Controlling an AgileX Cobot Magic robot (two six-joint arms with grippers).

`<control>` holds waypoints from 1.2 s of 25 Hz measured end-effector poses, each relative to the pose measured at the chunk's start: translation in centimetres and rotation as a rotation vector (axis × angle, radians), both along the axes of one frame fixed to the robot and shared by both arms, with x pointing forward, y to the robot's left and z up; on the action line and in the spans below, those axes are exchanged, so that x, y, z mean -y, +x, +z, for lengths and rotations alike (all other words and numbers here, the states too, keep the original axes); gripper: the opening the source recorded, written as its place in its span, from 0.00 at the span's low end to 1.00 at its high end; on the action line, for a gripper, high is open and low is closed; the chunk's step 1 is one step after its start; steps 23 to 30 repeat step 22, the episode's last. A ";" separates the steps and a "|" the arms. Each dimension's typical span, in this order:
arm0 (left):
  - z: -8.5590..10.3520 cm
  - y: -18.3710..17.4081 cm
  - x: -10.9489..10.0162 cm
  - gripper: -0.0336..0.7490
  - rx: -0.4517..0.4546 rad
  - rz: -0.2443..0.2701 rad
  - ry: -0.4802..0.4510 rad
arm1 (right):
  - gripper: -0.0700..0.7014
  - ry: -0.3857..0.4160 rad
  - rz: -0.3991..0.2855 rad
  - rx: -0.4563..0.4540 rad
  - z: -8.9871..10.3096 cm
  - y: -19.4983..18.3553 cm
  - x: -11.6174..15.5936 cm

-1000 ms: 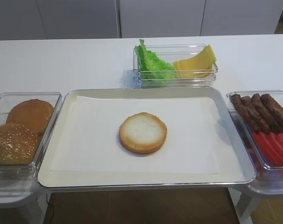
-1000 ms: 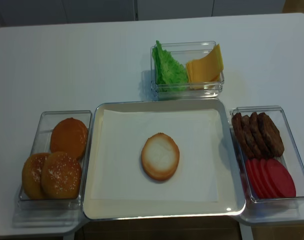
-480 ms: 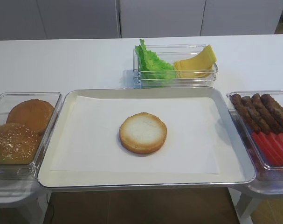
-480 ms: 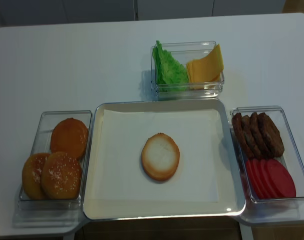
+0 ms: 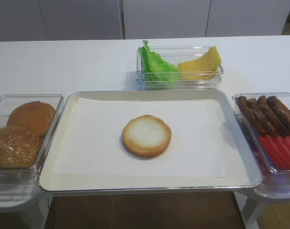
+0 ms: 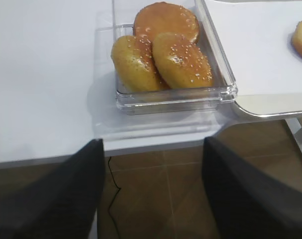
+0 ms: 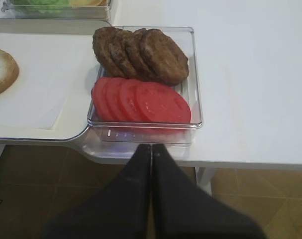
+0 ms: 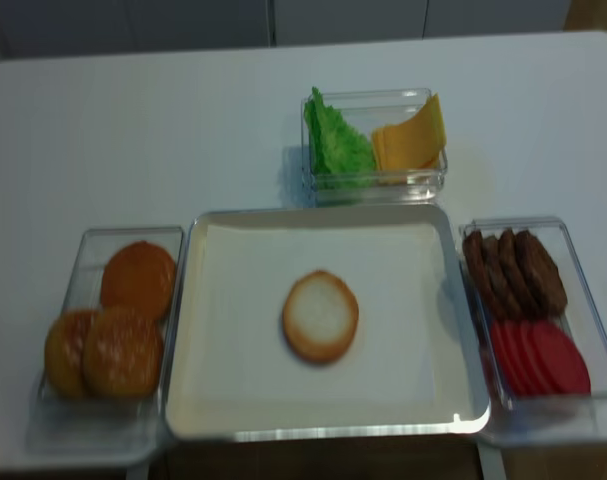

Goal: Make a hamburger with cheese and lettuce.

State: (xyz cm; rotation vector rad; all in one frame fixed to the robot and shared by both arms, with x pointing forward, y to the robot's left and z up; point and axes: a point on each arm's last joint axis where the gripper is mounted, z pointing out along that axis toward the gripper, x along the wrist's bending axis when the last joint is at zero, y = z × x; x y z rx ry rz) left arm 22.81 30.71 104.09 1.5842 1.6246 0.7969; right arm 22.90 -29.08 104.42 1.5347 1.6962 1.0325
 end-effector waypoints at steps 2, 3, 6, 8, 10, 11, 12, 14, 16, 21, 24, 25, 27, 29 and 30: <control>0.0 0.0 0.0 0.63 0.002 0.002 0.000 | 0.09 0.000 0.000 0.000 0.0 0.0 0.0; 0.0 0.0 0.0 0.63 0.002 0.002 0.000 | 0.09 0.000 0.000 0.000 0.0 0.0 0.0; 0.0 0.0 0.0 0.63 0.002 0.002 0.000 | 0.09 0.000 0.000 0.000 0.0 0.0 0.0; 0.0 0.0 0.0 0.63 0.002 0.002 0.000 | 0.09 0.000 0.000 0.000 0.0 0.0 0.0; 0.0 0.0 0.0 0.63 0.002 0.002 0.000 | 0.09 0.000 0.000 0.000 0.0 0.0 0.0; 0.0 0.0 0.0 0.63 0.002 0.002 0.000 | 0.09 0.000 0.000 0.000 0.0 0.0 0.0; 0.0 0.0 0.0 0.63 0.002 0.002 0.000 | 0.09 0.000 0.000 0.000 0.0 0.0 0.0; 0.0 0.0 0.0 0.63 0.002 0.002 0.000 | 0.09 0.000 0.000 0.000 0.0 0.0 0.0; 0.0 0.0 0.0 0.63 0.002 0.002 0.000 | 0.09 0.000 0.000 0.000 0.0 0.0 0.0; 0.0 0.0 0.0 0.63 0.002 0.002 0.000 | 0.09 0.000 0.000 0.000 0.0 0.0 0.0; 0.0 0.0 0.0 0.63 0.002 0.002 0.000 | 0.09 0.000 0.000 0.000 0.0 0.0 0.0; 0.0 0.0 0.0 0.63 0.002 0.002 0.000 | 0.09 0.000 0.000 0.000 0.0 0.0 0.0; 0.0 0.0 0.0 0.63 0.002 0.002 0.000 | 0.09 0.000 0.000 0.000 0.0 0.0 0.0; 0.0 0.0 0.0 0.63 0.002 0.002 0.000 | 0.09 0.000 0.000 0.000 0.0 0.0 0.0; 0.0 0.0 0.0 0.63 0.002 0.002 0.000 | 0.09 0.000 0.000 0.000 0.0 0.0 0.0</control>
